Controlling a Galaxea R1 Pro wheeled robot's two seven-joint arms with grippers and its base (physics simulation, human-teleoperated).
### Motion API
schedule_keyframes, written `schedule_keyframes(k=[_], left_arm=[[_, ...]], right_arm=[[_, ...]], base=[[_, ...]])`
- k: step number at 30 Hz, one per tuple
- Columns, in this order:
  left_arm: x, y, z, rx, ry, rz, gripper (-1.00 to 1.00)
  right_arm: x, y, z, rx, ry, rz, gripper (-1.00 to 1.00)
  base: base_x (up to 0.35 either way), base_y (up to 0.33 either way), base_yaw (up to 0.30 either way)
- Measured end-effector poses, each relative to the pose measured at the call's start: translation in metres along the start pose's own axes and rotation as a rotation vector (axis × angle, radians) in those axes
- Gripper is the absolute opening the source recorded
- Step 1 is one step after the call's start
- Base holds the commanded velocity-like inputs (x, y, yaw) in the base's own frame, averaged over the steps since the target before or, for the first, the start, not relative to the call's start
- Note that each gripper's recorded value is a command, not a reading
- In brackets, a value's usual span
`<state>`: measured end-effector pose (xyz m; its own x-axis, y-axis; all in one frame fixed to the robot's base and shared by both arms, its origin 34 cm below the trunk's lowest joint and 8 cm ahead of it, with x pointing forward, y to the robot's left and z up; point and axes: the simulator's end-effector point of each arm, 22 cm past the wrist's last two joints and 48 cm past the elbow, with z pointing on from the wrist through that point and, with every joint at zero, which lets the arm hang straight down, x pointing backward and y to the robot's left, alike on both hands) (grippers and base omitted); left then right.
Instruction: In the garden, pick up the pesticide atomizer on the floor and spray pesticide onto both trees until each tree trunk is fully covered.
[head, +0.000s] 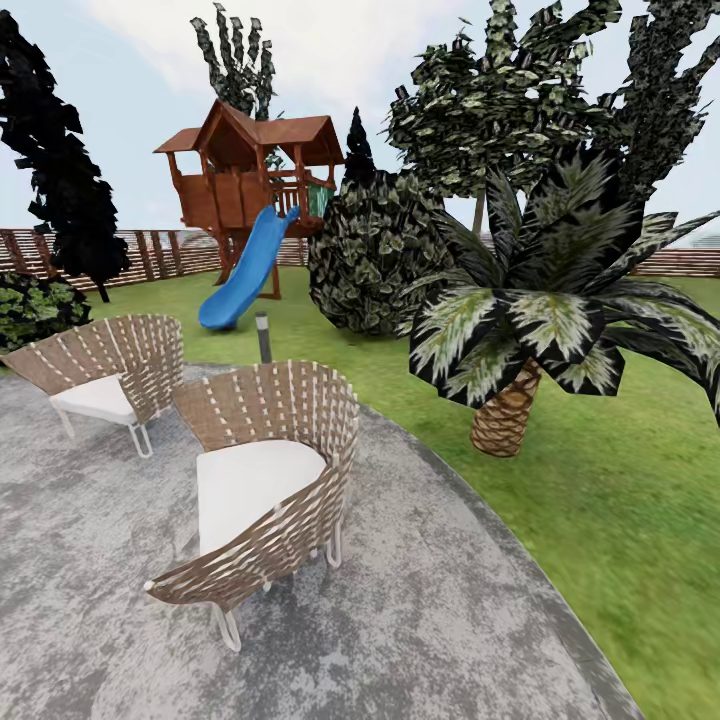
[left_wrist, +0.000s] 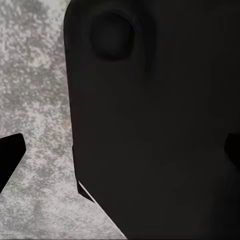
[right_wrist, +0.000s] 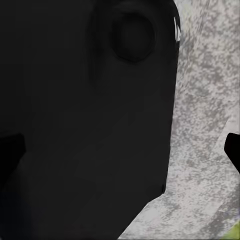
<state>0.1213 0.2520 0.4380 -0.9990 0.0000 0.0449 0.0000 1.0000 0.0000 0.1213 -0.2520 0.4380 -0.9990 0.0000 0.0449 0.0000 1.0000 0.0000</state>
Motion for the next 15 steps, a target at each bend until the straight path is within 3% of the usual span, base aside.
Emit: schedule_keyframes(k=[5, 10, 15], left_arm=[[0.032, -0.01, -0.001, 0.016, 0.069, 0.004, 1.0], [0.035, -0.008, -0.001, 0.012, 0.075, 0.001, 1.0], [0.032, -0.001, -0.001, -0.001, 0.071, -0.003, 1.0]], right_arm=[[-0.008, 0.016, 0.0, -0.025, -0.013, -0.005, 1.0], [-0.011, 0.035, -0.001, -0.049, -0.018, -0.002, 1.0], [-0.019, 0.038, -0.001, -0.052, -0.037, 0.0, 1.0]], base=[[0.0, 0.0, 0.0], [0.0, 0.0, 0.0], [0.0, 0.0, 0.0]])
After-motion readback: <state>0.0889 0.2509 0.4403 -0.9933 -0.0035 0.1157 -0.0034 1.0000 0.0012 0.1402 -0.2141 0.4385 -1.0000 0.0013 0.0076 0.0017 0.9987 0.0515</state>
